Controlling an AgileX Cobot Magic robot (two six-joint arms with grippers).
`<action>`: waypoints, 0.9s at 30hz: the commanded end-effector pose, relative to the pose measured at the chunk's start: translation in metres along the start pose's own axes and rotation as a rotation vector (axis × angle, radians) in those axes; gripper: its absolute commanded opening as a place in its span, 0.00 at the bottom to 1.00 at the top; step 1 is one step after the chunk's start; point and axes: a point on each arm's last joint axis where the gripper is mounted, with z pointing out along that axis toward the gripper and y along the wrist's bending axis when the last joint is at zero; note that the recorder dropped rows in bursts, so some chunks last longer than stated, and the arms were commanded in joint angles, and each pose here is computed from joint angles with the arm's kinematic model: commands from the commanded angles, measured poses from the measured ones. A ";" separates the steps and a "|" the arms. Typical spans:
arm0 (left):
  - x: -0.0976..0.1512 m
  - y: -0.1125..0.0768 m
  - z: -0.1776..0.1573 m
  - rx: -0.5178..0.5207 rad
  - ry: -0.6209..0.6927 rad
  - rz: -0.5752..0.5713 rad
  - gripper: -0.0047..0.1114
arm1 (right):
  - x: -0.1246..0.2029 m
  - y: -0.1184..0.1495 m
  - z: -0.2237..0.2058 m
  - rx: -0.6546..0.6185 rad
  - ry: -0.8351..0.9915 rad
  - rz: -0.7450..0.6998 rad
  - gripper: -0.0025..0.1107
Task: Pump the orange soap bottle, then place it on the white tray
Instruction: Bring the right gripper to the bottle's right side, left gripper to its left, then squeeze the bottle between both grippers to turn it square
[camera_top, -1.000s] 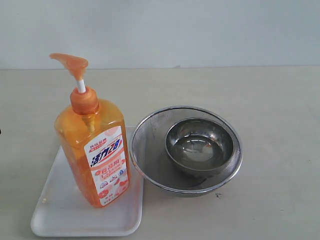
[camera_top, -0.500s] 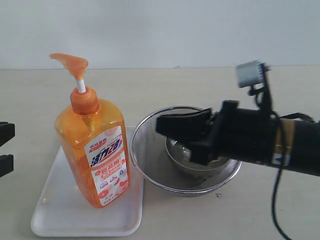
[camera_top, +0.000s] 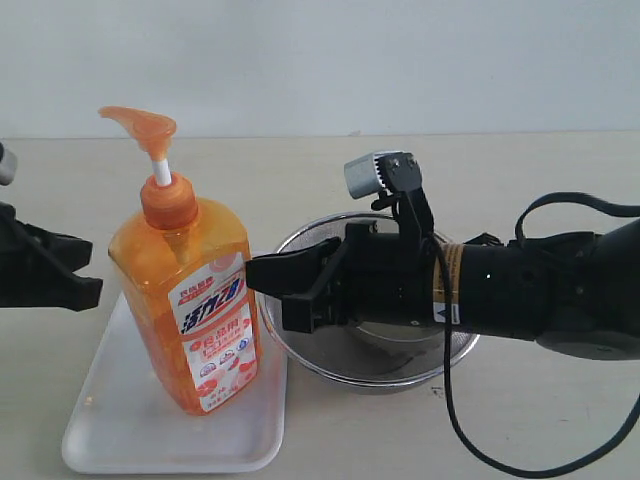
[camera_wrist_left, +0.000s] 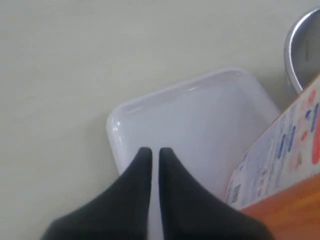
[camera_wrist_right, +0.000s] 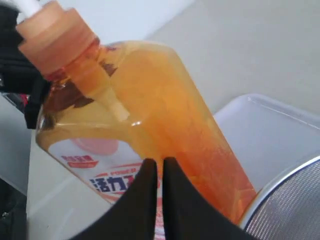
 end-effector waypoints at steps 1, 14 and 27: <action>-0.003 -0.002 0.018 0.050 0.026 0.002 0.08 | -0.001 -0.002 0.002 0.014 -0.016 -0.029 0.02; -0.005 -0.010 0.022 0.140 -0.002 -0.015 0.08 | -0.018 0.002 0.017 0.025 -0.031 -0.087 0.02; 0.005 -0.009 0.013 0.103 0.018 -0.057 0.08 | 0.002 -0.016 0.035 0.022 0.005 -0.075 0.02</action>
